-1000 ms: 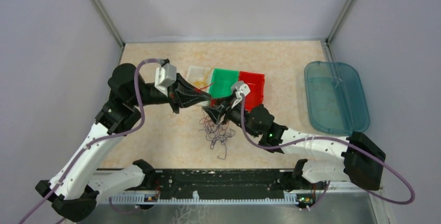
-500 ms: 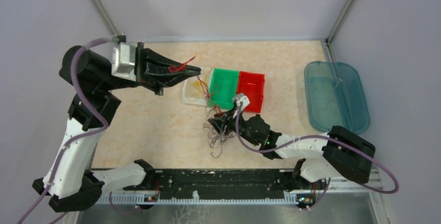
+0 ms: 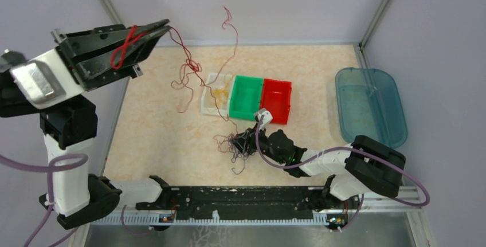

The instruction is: Untangle the cables

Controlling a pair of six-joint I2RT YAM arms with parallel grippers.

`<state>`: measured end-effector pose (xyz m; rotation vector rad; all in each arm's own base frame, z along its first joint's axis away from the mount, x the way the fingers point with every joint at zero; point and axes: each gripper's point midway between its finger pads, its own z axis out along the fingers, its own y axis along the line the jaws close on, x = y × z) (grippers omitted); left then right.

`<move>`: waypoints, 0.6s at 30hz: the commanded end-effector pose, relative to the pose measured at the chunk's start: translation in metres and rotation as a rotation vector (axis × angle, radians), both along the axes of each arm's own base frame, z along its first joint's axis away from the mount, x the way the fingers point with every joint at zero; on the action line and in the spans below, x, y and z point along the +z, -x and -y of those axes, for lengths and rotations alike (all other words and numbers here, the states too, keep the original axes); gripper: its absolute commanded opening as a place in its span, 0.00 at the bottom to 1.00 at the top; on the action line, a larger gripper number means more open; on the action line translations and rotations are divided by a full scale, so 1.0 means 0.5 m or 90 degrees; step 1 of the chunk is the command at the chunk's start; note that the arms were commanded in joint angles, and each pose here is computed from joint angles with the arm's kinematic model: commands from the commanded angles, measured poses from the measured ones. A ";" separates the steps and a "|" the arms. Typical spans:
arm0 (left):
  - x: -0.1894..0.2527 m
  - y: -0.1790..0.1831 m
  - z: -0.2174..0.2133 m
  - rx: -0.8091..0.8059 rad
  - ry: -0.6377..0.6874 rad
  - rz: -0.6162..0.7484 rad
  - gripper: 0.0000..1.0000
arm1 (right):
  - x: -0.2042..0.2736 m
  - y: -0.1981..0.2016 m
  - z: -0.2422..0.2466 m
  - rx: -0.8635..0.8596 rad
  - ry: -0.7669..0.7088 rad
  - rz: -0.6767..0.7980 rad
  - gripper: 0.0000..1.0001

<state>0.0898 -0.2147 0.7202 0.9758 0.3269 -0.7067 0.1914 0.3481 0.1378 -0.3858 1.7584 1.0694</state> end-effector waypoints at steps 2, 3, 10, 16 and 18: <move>0.115 0.023 -0.086 0.149 0.169 0.204 0.00 | -0.018 0.015 -0.003 0.006 0.001 -0.031 0.43; 0.128 0.024 -0.099 0.175 0.194 0.232 0.00 | -0.027 0.016 0.001 0.002 0.006 -0.039 0.44; 0.147 0.032 -0.119 0.227 0.230 0.306 0.00 | -0.030 0.018 0.026 -0.020 0.029 -0.046 0.36; 0.164 0.028 -0.118 0.229 0.220 0.291 0.00 | 0.022 0.035 0.025 0.016 -0.005 -0.006 0.54; 0.140 0.029 -0.099 0.206 0.182 0.288 0.00 | 0.063 0.039 0.022 0.032 -0.016 0.026 0.59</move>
